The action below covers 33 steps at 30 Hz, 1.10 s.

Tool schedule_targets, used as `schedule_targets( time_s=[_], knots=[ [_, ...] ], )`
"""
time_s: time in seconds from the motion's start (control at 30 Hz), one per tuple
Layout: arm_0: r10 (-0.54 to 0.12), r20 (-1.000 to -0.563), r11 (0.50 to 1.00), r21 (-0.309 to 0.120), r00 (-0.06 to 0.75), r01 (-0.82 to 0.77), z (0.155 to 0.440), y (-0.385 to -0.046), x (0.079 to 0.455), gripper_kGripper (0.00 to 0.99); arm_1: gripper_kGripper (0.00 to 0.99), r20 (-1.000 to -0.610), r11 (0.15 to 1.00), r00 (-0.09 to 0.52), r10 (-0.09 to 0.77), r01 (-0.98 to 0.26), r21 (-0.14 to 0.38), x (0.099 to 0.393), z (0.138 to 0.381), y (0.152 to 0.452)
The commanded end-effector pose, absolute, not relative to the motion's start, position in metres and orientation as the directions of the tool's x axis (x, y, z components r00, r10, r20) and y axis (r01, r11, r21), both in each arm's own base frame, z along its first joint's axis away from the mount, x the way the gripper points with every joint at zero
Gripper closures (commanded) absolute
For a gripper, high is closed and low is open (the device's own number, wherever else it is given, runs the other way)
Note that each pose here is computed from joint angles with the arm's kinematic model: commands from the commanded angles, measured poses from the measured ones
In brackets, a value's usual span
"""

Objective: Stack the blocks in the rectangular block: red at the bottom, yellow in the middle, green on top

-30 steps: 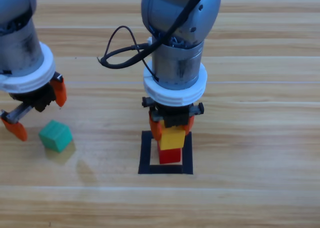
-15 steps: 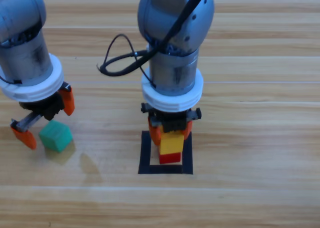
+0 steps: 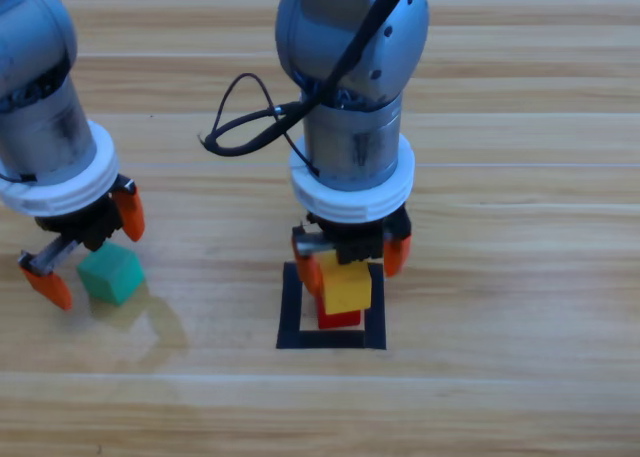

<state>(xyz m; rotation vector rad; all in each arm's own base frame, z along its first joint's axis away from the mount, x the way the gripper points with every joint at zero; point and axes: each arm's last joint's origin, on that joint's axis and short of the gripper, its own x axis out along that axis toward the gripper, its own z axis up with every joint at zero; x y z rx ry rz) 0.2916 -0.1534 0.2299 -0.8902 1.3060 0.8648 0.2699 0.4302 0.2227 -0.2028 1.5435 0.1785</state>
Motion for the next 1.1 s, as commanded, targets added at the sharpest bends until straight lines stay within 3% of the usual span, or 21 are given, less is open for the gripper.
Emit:
schedule_targets(
  time_s=[0.03, 0.13, 0.27, 0.3, 0.47, 0.53, 0.63, 0.67, 0.8, 0.9, 1.1],
  knots=[
    [0.034, -0.999, 0.397, -0.024, 0.041, -0.918, 0.217, -0.146, 0.296, 0.047, 0.000, -0.999, 0.963, 0.032, -0.021, -0.269, -0.029, 0.258, 0.225, 0.438],
    [0.032, -0.998, 0.394, -0.032, 0.049, -0.919, 0.213, -0.144, 0.295, 0.047, 0.000, -0.995, 0.954, 0.081, 0.055, -0.297, 0.028, 0.244, 0.267, 0.434],
    [0.026, -0.998, 0.388, -0.041, 0.055, -0.921, 0.206, -0.142, 0.295, 0.045, 0.000, -0.964, 0.902, 0.176, 0.198, -0.418, 0.109, 0.212, 0.345, 0.416],
    [0.027, -0.998, 0.387, -0.039, 0.054, -0.921, 0.205, -0.141, 0.295, 0.045, 0.000, -0.944, 0.879, 0.209, 0.256, -0.457, 0.137, 0.202, 0.374, 0.404],
    [0.019, -0.998, 0.374, -0.053, 0.065, -0.926, 0.201, -0.139, 0.299, 0.045, 0.000, -0.885, 0.811, 0.286, 0.366, -0.564, 0.153, 0.178, 0.436, 0.356],
    [0.016, -0.998, 0.369, -0.056, 0.067, -0.928, 0.198, -0.138, 0.300, 0.044, 0.000, -0.851, 0.776, 0.309, 0.425, -0.609, 0.166, 0.165, 0.440, 0.329],
    [0.016, -0.998, 0.366, -0.058, 0.068, -0.929, 0.192, -0.139, 0.301, 0.042, 0.007, -0.728, 0.684, 0.322, 0.605, -0.678, 0.269, 0.155, 0.414, 0.270],
    [0.015, -0.998, 0.365, -0.056, 0.066, -0.929, 0.190, -0.138, 0.302, 0.042, 0.008, -0.720, 0.675, 0.319, 0.616, -0.685, 0.275, 0.153, 0.407, 0.256],
    [0.013, -0.998, 0.365, -0.059, 0.068, -0.929, 0.183, -0.139, 0.306, 0.042, 0.010, -0.769, 0.685, 0.318, 0.555, -0.700, 0.205, 0.154, 0.380, 0.225],
    [0.013, -0.998, 0.362, -0.059, 0.068, -0.930, 0.181, -0.138, 0.308, 0.042, 0.010, -0.797, 0.641, 0.300, 0.523, -0.756, 0.136, 0.150, 0.366, 0.217],
    [0.013, -0.998, 0.362, -0.057, 0.067, -0.930, 0.178, -0.139, 0.309, 0.044, 0.008, -0.834, 0.623, 0.273, 0.480, -0.775, 0.106, 0.152, 0.349, 0.220]
  ],
)
